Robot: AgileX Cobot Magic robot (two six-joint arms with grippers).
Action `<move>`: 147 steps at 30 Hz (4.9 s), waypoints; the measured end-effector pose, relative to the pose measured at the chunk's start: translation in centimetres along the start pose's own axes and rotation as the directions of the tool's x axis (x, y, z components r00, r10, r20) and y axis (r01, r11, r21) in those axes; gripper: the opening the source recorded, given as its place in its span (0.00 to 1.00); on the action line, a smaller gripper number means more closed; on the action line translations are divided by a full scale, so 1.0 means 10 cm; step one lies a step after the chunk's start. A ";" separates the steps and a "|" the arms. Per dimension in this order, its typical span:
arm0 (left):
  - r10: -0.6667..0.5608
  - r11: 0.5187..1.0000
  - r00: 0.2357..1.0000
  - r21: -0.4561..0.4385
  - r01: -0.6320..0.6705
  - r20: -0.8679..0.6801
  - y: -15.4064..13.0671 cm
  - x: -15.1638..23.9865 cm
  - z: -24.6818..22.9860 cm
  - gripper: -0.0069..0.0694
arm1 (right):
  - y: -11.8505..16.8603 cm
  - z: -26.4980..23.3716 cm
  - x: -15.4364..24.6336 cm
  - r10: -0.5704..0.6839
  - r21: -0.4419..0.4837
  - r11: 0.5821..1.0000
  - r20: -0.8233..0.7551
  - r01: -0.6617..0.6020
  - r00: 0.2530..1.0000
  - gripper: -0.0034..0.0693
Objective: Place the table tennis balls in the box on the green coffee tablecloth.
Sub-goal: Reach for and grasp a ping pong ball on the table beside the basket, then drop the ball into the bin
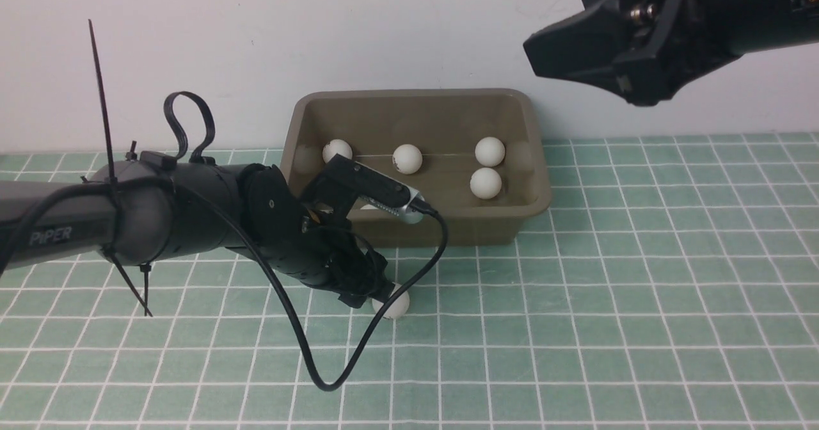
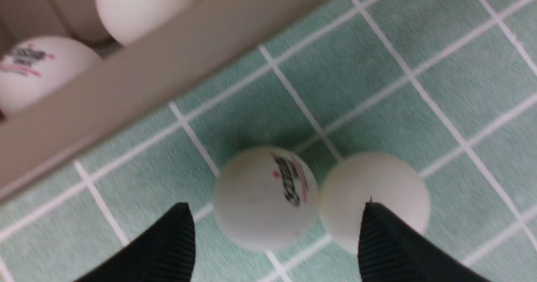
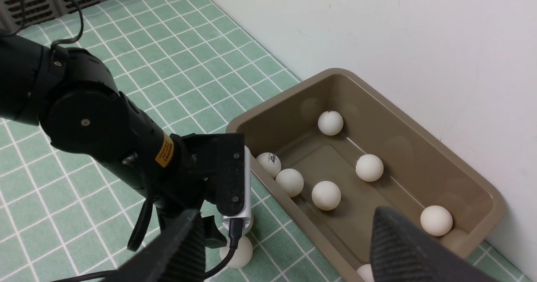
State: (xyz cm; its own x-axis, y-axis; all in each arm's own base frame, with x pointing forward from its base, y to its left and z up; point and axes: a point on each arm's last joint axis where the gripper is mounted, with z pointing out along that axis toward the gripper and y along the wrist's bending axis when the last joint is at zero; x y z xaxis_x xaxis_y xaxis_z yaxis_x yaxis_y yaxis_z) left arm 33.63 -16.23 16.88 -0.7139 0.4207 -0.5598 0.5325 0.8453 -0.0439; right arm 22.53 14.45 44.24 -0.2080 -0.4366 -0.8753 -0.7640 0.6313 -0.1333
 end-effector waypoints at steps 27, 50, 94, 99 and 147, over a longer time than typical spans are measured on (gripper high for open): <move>-0.001 0.989 1.000 0.147 0.004 -0.022 -0.34 -0.04 -0.19 0.71 | -0.02 0.00 -0.03 -0.023 0.025 0.999 0.033 0.023 0.999 0.71; 0.006 0.993 0.999 0.115 -0.001 -0.042 -0.29 0.04 0.11 0.71 | -0.02 0.00 -0.03 -0.020 0.022 1.000 0.034 0.020 0.999 0.71; 0.029 0.995 0.999 0.096 -0.027 -0.021 -0.26 0.04 0.18 0.65 | -0.04 0.00 -0.06 -0.020 0.041 0.999 0.060 0.018 0.998 0.71; 0.028 0.995 0.999 0.098 -0.024 -0.041 -0.26 0.08 0.25 0.64 | -0.04 0.00 -0.06 -0.019 0.042 0.999 0.064 0.016 0.998 0.71; 0.114 0.993 0.936 -0.058 -0.101 0.334 0.16 -0.90 -0.04 0.64 | -0.03 0.00 -0.07 -0.002 0.028 1.000 0.077 -0.001 0.997 0.66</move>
State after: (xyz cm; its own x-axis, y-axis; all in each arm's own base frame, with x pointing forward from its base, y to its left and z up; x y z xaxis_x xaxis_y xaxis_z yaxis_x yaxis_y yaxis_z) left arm 40.76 -18.50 22.18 -0.4552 0.3801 -0.8052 0.5746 0.8162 0.0604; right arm 22.85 14.58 44.90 -0.1595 -0.3872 -0.9081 -0.7467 0.6490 -0.1456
